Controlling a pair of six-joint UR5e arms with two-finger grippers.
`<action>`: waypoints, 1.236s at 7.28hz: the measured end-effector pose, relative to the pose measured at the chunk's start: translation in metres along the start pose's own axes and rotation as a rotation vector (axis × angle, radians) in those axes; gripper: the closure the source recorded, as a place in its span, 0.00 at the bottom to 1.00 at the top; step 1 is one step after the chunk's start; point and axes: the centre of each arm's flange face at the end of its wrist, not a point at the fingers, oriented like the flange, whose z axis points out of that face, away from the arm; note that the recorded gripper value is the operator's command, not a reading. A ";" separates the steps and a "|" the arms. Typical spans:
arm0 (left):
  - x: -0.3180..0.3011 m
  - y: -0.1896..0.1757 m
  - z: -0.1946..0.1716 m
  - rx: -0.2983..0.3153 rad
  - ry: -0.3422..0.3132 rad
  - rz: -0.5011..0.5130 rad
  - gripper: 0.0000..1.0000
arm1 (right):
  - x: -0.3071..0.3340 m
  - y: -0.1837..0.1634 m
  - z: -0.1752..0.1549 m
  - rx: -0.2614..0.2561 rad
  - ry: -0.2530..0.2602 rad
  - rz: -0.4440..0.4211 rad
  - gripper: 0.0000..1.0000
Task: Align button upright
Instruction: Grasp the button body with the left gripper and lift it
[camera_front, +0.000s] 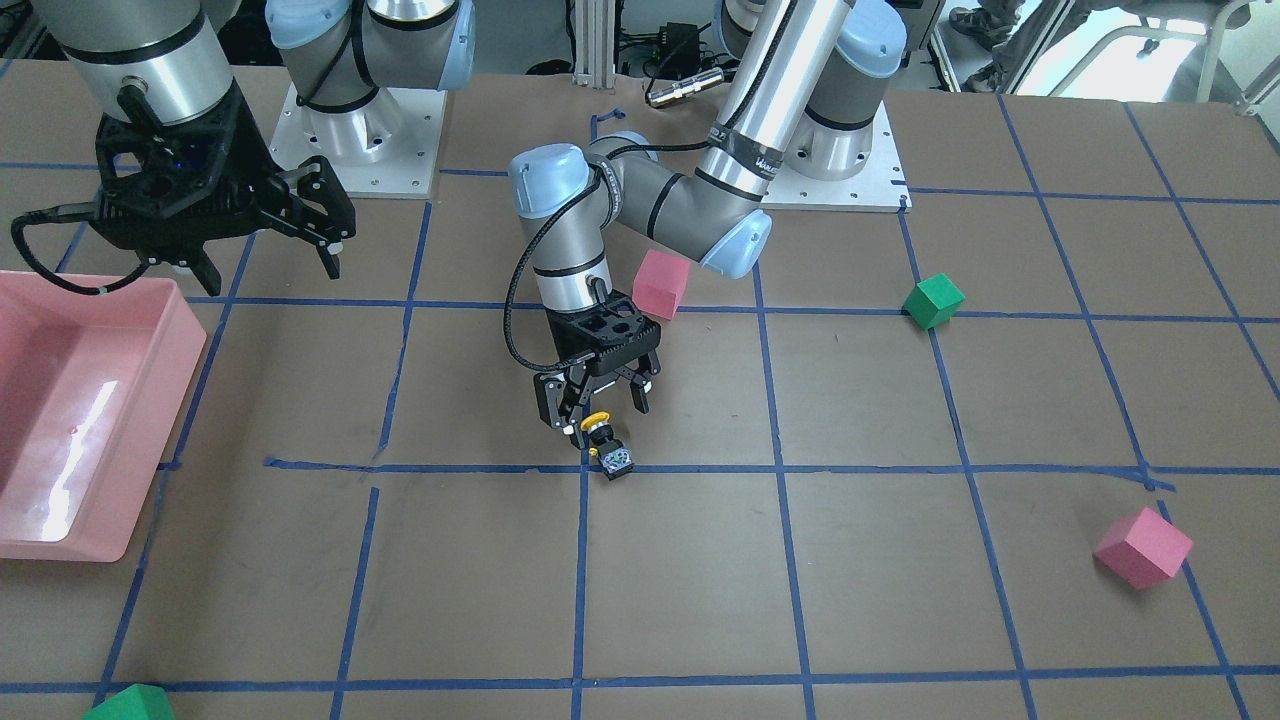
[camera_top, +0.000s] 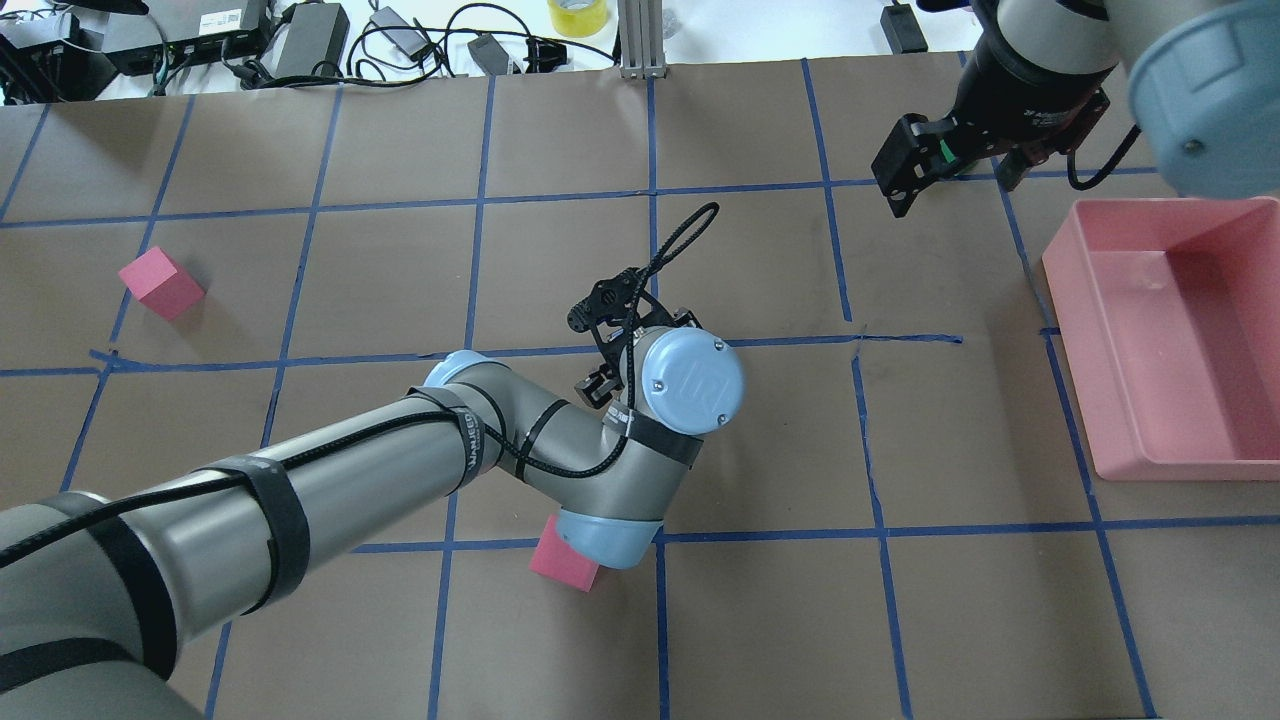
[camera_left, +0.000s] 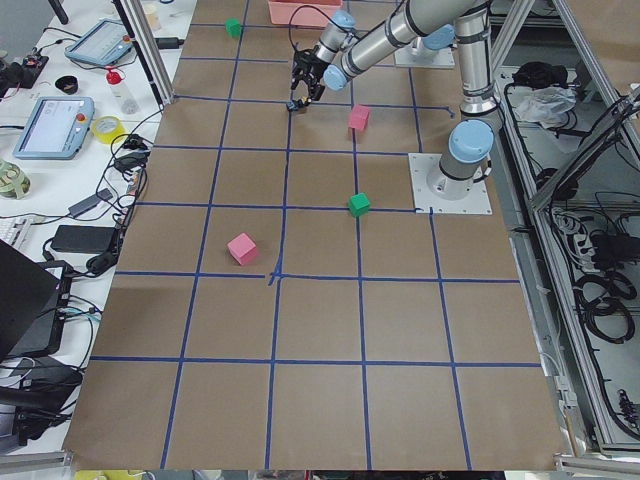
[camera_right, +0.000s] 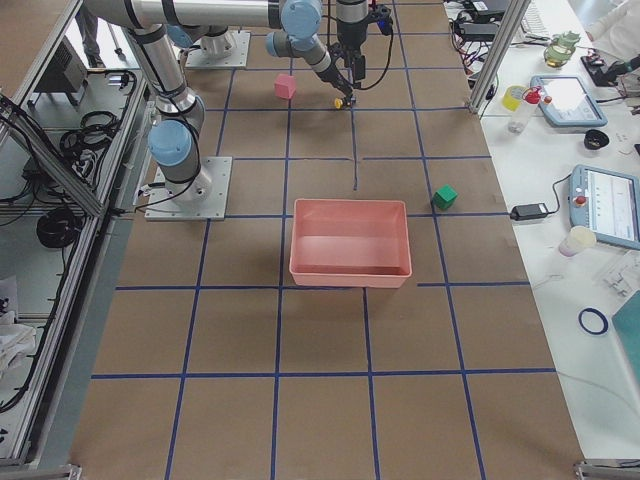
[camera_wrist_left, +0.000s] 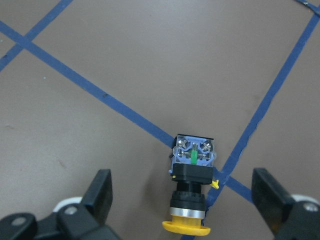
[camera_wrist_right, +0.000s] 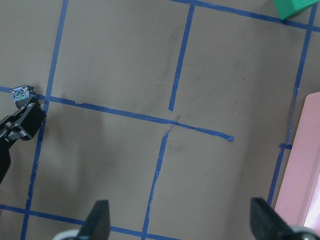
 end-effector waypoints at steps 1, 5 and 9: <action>0.001 0.009 0.008 0.015 0.005 0.002 0.18 | 0.008 0.000 0.000 0.000 -0.001 0.001 0.00; 0.000 0.031 0.024 0.047 -0.017 0.060 0.60 | 0.026 0.000 0.002 -0.003 -0.005 0.017 0.00; 0.002 0.028 0.016 0.045 -0.002 0.116 0.69 | 0.026 -0.001 0.004 -0.005 -0.008 0.017 0.00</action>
